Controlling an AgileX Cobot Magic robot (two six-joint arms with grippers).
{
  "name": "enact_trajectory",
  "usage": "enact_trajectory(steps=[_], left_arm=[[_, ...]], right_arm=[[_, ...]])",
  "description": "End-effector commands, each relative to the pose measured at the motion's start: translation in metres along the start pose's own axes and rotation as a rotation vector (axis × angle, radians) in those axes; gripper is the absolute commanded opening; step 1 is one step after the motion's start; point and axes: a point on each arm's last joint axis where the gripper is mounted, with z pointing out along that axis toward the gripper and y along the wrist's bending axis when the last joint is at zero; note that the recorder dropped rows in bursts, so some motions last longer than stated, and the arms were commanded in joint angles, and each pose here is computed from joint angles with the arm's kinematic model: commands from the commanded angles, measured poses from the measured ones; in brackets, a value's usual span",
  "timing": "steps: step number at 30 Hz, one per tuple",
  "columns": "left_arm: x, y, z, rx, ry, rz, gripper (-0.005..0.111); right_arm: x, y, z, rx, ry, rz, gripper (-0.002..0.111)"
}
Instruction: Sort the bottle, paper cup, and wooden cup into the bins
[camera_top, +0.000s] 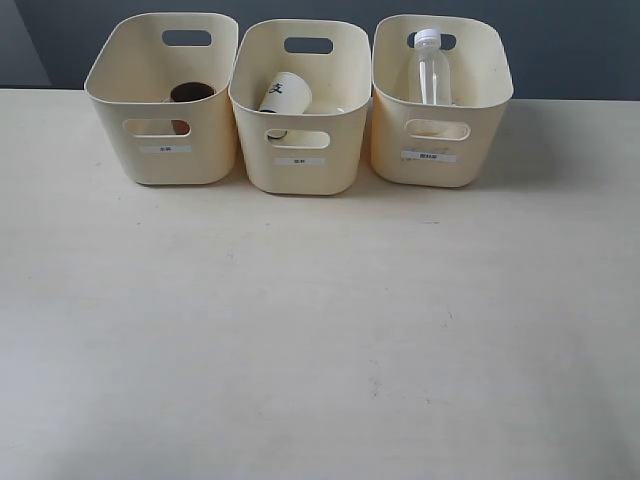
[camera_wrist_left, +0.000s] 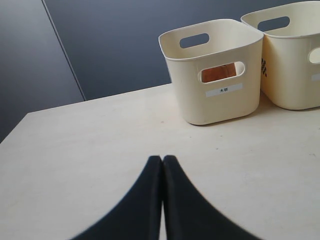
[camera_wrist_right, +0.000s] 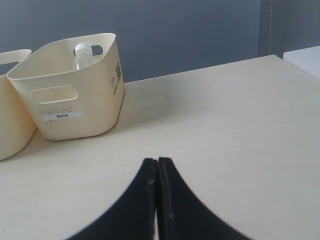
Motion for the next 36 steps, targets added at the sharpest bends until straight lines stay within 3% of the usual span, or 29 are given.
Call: enact_trajectory(steps=[1, 36], left_arm=[[-0.0003, -0.0001, -0.0003, 0.001, -0.009, 0.001, 0.000], [-0.0003, -0.0001, -0.0003, 0.001, -0.009, 0.001, 0.000]], right_arm=[[-0.0004, -0.0005, -0.0002, 0.008, -0.009, -0.006, -0.001], [0.0006, -0.0005, -0.0002, 0.008, 0.001, -0.006, -0.001]])
